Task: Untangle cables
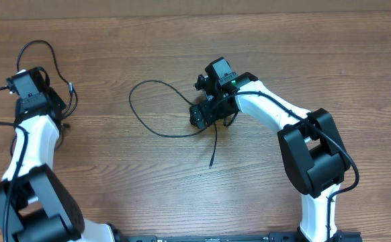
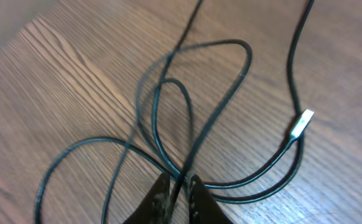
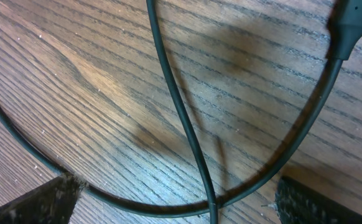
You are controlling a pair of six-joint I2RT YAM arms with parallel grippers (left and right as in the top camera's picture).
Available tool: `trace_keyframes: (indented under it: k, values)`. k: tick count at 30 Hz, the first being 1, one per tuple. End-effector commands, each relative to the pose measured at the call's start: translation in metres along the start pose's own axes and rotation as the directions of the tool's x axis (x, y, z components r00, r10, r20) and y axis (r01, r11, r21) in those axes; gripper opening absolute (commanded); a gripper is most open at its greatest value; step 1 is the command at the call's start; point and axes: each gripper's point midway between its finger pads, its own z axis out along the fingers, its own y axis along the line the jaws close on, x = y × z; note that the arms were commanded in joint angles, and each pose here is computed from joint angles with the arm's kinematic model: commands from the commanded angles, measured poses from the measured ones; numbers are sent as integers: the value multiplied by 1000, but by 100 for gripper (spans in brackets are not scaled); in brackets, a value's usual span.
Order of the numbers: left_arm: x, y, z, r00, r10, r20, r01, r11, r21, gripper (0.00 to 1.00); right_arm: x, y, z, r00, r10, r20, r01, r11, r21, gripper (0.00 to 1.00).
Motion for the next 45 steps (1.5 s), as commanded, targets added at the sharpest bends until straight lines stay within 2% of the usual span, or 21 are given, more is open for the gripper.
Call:
trace_keyframes:
  k: [1,3,8,10,12,17,21,25,27,28,30,31,38,42,45]
  values:
    - [21,-2,20,998,29,-57,-30,1000,-4,16,4,0,4,1000,3,-10,-3,1000,-8,100]
    - [26,-3,26,997,34,-70,-34,999,-6,21,4,0,4,1000,3,-10,-3,1000,-8,100]
    - [30,-5,29,996,37,-78,-37,999,-5,53,4,0,4,1000,3,-10,-3,1000,-8,100]
    - [30,-5,29,996,37,-78,-38,999,-5,58,4,0,4,1000,3,-10,-3,1000,-8,100]
    - [29,-5,29,996,38,-77,-38,999,-5,67,4,0,4,1000,3,-10,-3,1000,-8,100]
    - [24,-12,21,997,39,-65,-37,999,31,79,4,0,4,1000,3,-10,-3,1000,-8,100]
    - [17,-45,3,997,58,-48,-46,975,216,87,4,0,4,1000,3,-10,-3,1000,-8,100]
    - [12,-84,-22,996,85,-30,-62,889,454,91,4,0,4,1000,3,-10,-3,1000,-8,100]
    - [14,-99,-32,995,90,-36,-56,836,545,89,4,0,4,1000,3,-10,-3,1000,-8,100]
    - [16,-104,-36,995,93,-42,-52,815,576,81,4,0,4,1000,3,-10,-3,1000,-8,100]
    - [19,-108,-39,994,99,-54,-47,798,600,28,4,0,4,1000,3,-10,-3,1000,-8,100]
    - [20,-108,-39,993,100,-58,-46,800,598,4,4,0,4,1000,3,-10,-3,1000,-8,100]
    - [34,-89,-28,987,77,-138,1,870,494,5,4,0,4,1000,3,-10,-3,1000,-8,100]
    - [40,-90,-31,983,80,-163,13,862,506,13,4,0,4,1000,3,-10,-3,1000,-8,100]
    - [46,-89,-31,978,89,-187,18,863,504,11,4,0,4,1000,3,-10,-3,1000,-8,100]
